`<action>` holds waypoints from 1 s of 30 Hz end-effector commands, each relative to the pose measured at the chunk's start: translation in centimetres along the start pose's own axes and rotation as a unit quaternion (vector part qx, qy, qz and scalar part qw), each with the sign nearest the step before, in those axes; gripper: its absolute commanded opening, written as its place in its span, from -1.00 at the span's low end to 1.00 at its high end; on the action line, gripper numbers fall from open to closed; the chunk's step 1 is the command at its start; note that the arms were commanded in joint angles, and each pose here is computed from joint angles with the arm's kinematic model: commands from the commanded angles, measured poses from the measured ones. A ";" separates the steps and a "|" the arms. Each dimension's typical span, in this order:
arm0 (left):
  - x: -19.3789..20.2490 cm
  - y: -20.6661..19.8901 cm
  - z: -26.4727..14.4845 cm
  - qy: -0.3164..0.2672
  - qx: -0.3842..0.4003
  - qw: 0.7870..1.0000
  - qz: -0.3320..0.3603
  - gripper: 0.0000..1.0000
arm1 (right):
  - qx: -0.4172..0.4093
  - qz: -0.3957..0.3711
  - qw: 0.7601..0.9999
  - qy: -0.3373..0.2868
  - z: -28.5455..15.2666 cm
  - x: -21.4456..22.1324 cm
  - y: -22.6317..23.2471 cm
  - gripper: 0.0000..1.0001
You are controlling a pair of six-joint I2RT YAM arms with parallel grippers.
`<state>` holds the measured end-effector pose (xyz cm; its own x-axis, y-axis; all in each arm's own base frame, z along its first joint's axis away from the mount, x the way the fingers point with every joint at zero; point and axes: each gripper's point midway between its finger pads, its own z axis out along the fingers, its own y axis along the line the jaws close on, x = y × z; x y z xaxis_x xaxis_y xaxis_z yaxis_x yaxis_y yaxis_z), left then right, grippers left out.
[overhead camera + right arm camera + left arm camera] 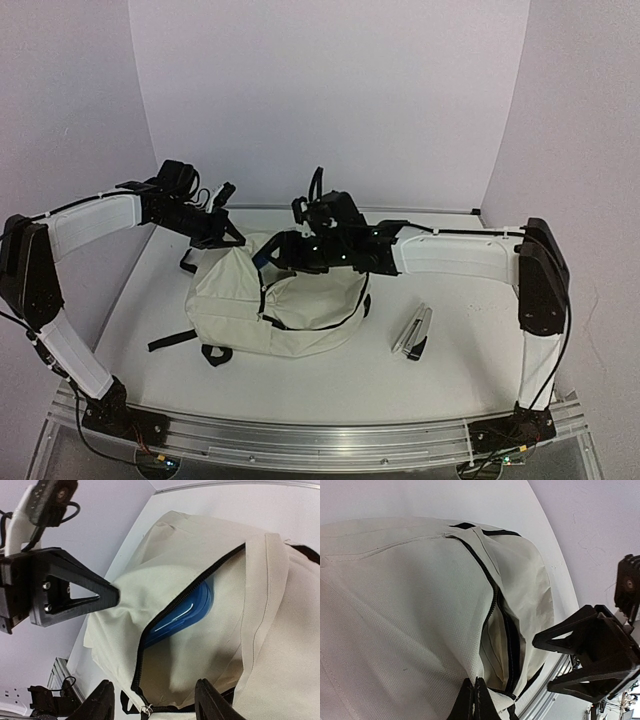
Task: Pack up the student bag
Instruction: Place the personal item in the student bag.
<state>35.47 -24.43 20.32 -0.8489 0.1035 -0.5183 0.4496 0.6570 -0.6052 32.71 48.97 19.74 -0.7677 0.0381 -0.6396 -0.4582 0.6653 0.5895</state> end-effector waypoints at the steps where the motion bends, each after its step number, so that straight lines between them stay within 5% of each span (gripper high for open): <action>1: -3.0 -1.7 -1.4 -0.045 0.019 0.998 0.040 -1.00 | -0.001 0.024 1.000 0.008 2.5 0.5 0.0 -0.07; 12: -2.8 -2.0 -1.0 -0.038 0.036 0.998 0.036 -1.00 | 0.031 0.038 0.999 -0.008 6.3 -0.1 -2.8 -0.48; 30: -2.6 -2.0 -0.6 -0.032 0.045 0.998 0.028 -1.00 | -0.064 -0.038 0.995 -0.068 8.2 -3.5 1.3 -0.50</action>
<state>35.37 -24.87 19.99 -0.8613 0.1083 -0.4964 0.4483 0.6217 -0.6423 37.87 54.71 13.97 -0.7447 0.0545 -0.6652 -0.4854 0.6398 0.5958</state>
